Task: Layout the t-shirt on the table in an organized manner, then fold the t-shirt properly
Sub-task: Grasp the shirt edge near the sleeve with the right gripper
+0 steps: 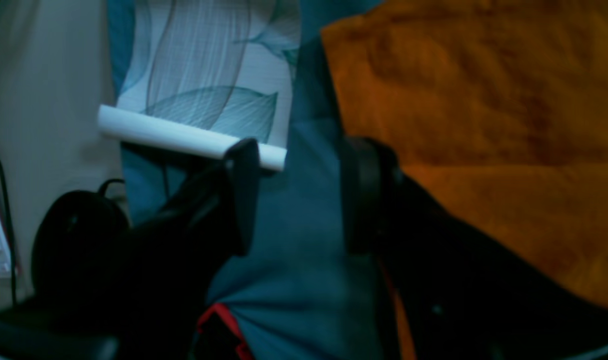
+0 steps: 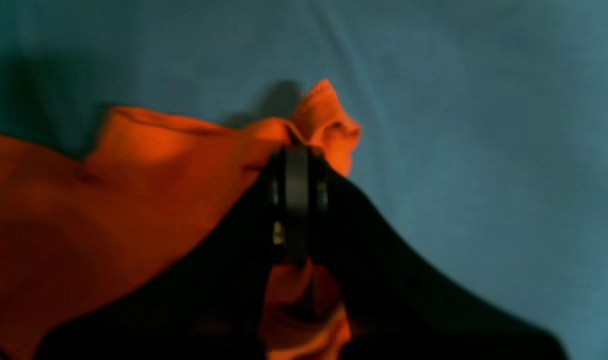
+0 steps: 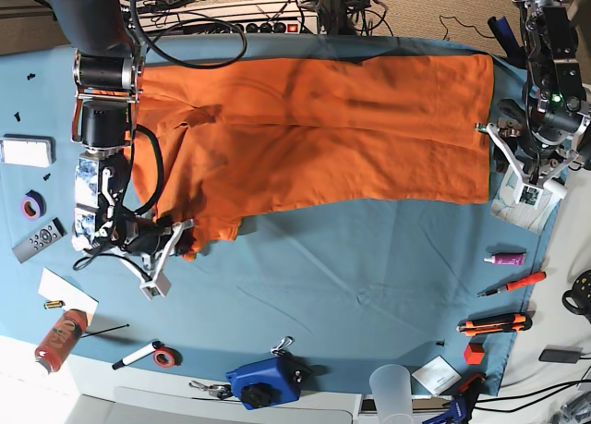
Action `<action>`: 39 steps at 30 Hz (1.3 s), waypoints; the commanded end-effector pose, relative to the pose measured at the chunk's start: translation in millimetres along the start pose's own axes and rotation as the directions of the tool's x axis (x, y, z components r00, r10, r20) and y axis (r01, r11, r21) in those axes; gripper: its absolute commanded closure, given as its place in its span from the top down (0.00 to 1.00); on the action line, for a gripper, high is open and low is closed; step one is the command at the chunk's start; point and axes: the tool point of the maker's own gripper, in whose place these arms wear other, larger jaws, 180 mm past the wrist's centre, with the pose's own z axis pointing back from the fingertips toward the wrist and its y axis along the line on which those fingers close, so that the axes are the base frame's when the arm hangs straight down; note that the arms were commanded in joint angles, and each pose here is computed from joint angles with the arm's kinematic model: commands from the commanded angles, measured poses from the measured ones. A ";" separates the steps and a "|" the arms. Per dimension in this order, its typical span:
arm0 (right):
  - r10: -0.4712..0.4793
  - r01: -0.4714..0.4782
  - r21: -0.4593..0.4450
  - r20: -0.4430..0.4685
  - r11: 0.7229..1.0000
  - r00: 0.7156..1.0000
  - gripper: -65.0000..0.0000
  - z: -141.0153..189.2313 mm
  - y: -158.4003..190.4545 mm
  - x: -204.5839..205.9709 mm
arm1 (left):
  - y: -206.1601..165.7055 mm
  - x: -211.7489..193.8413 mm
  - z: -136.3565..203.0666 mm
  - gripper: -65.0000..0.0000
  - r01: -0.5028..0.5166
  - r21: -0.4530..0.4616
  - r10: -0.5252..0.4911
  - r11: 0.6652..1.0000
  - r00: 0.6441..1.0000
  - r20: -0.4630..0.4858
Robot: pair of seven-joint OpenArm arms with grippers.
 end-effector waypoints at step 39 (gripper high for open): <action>0.044 -0.088 0.116 0.337 0.989 0.941 0.36 136.7 69.4 -10.4 | 48.0 -20.0 16.8 0.42 -0.125 0.164 0.140 0.978 0.987 -0.079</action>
